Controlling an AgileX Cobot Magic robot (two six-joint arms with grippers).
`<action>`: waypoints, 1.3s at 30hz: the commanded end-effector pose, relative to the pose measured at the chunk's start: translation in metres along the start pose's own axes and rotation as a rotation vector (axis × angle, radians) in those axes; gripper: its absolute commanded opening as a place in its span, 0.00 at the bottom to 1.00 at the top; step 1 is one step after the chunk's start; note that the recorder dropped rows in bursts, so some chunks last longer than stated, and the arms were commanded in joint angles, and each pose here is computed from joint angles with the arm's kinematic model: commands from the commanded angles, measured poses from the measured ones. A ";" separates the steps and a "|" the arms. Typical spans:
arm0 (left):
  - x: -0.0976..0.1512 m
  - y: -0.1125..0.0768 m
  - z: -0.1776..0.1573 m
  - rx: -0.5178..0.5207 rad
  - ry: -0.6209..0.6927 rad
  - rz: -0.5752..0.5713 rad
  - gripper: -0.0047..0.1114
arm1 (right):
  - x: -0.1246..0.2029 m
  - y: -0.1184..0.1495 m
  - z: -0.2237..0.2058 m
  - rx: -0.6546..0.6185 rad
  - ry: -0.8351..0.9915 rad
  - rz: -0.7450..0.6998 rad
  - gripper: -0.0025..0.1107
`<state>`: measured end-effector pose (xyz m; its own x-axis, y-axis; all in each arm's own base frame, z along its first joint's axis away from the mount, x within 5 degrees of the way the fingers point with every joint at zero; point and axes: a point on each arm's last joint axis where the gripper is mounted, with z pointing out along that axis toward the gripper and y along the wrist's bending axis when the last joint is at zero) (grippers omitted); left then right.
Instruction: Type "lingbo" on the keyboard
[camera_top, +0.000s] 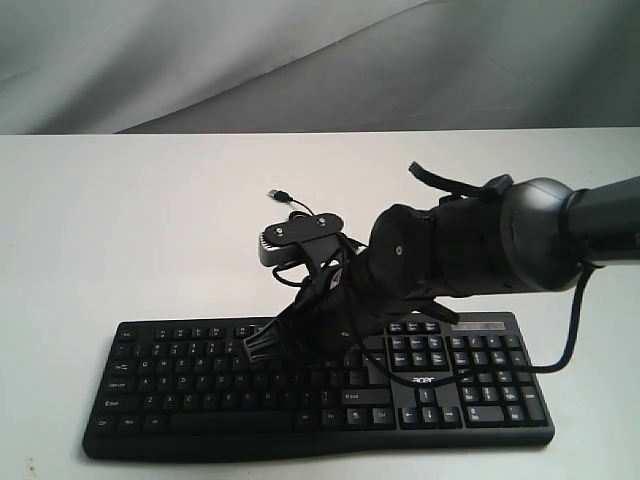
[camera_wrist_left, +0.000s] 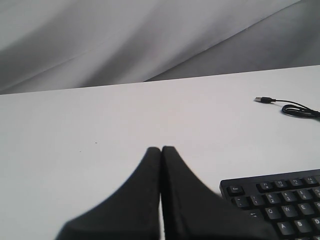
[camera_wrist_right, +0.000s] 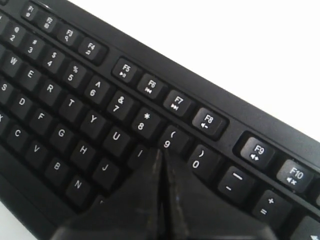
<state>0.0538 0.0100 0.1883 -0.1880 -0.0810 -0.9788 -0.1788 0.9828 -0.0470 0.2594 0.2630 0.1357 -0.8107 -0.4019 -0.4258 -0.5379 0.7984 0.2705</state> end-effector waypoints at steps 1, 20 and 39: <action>0.001 0.000 0.000 0.001 -0.003 -0.012 0.04 | 0.002 -0.003 0.003 0.009 0.005 0.001 0.02; 0.001 0.000 0.000 0.001 -0.003 -0.012 0.04 | 0.002 -0.003 0.003 0.009 0.002 0.001 0.02; 0.001 0.000 0.000 0.001 -0.003 -0.012 0.04 | 0.003 -0.004 0.006 0.011 0.015 0.003 0.02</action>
<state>0.0538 0.0100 0.1883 -0.1880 -0.0810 -0.9788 -0.1788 0.9828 -0.0470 0.2604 0.2634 0.1238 -0.8187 -0.4075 -0.4045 -0.5309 0.8054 0.2634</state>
